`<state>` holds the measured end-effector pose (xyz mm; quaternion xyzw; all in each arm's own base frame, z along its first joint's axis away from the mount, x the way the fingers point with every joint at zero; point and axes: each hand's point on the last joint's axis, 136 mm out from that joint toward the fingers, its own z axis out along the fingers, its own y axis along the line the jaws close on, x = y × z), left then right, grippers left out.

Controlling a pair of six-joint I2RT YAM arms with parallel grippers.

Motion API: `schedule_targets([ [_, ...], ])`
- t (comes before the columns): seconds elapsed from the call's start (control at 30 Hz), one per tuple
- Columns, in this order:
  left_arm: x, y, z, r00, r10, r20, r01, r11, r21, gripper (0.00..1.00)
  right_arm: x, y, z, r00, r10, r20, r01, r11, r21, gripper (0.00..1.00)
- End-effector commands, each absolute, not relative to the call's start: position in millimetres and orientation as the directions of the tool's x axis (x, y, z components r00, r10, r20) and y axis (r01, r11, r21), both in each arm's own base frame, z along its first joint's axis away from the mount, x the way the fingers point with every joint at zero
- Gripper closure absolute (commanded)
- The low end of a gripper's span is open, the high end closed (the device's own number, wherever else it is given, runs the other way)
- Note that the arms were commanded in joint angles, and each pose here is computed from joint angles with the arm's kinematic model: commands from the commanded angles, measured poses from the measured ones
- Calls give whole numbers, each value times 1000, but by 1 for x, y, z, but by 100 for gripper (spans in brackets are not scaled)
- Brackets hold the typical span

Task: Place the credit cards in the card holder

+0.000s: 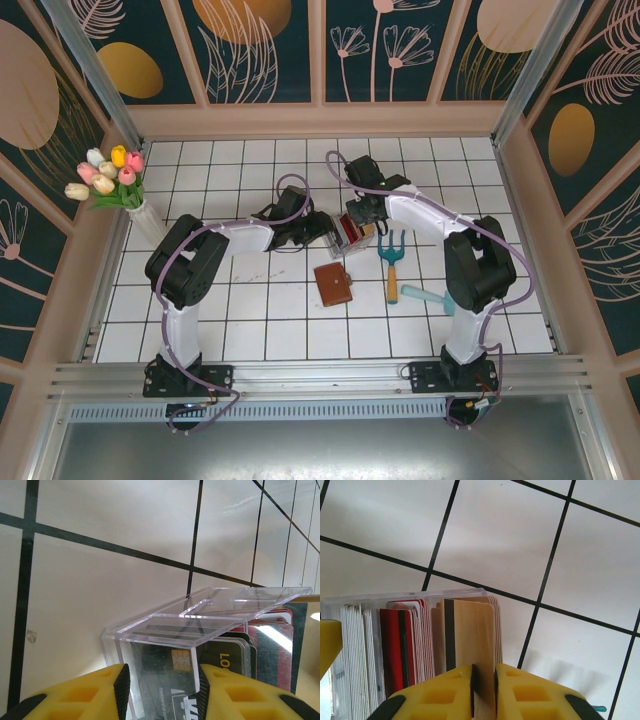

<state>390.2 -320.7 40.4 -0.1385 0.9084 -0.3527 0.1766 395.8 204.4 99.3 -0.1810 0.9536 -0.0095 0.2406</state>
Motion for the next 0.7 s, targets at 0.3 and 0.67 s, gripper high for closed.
schedule_targets([
  [0.3,374,-309,12,-917,-350,-193,-164,771,-615,58,396,191,124,-810,-337,-480,-303,941,-148,82],
  [0.67,375,-308,14,-916,-349,-197,-162,772,-615,59,394,193,133,-806,-322,-497,-303,945,-121,91],
])
